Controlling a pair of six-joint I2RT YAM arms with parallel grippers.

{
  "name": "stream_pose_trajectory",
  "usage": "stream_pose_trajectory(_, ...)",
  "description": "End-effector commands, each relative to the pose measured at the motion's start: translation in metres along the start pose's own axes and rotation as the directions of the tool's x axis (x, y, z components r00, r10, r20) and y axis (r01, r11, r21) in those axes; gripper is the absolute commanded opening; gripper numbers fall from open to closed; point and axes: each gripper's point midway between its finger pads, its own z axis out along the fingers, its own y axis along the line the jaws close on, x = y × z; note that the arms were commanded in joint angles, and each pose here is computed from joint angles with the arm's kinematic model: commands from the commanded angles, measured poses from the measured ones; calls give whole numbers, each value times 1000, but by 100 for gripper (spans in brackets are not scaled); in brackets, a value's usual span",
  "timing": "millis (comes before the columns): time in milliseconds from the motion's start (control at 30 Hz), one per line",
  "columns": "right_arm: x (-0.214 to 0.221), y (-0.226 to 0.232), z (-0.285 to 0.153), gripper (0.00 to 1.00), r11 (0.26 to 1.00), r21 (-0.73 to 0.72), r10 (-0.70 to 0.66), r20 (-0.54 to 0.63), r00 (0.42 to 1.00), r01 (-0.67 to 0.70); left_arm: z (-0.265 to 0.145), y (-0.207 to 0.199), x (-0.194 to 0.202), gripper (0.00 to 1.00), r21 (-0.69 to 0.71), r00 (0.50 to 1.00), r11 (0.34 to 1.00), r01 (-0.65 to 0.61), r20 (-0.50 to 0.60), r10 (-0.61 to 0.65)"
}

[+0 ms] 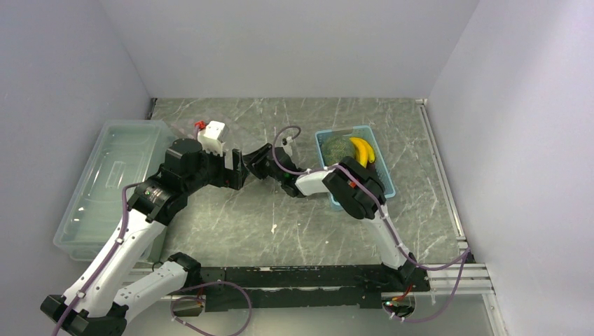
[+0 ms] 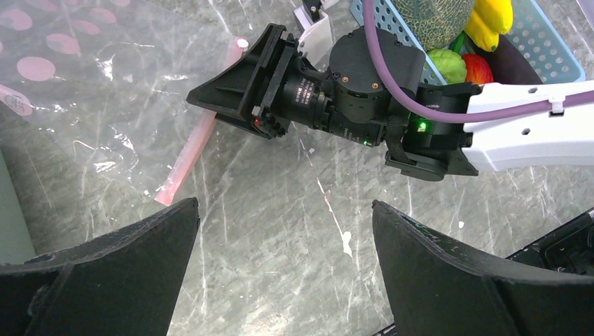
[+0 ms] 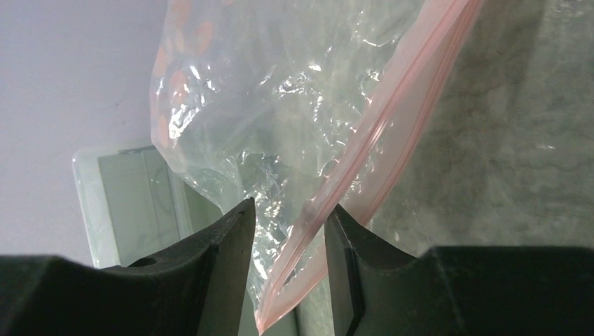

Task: Place the food in the zip-top bag and seal the zipper
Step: Pick up the zipper food storage bag at the center of the board.

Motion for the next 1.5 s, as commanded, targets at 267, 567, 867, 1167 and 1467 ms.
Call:
stream_pose_trajectory(267, -15, 38, 14, 1, 993, -113, 38, 38, 999, -33, 0, -3, -7, 99, 16, 1000, 1000, -5, 27, 5)
stream_pose_trajectory(567, -29, 55, -7, 0, 989, -150, 11, 67, 998, 0, 4, -4, -3, 99, 20, 1000, 1000, -9, 6, 9)
stream_pose_trajectory(867, -36, 70, -32, 0, 985, -159, -54, 79, 995, 66, 7, -8, 1, 99, 53, 999, 998, -36, -3, 37)
stream_pose_trajectory(1167, -40, 82, -61, 0, 977, -117, -166, 88, 982, 176, 11, -5, 5, 96, 43, 999, 998, -52, -13, 52)
stream_pose_trajectory(1467, -46, 84, -87, 0, 969, -51, -237, 97, 967, 243, 18, 10, 10, 86, -64, 998, 997, -31, -50, 28)
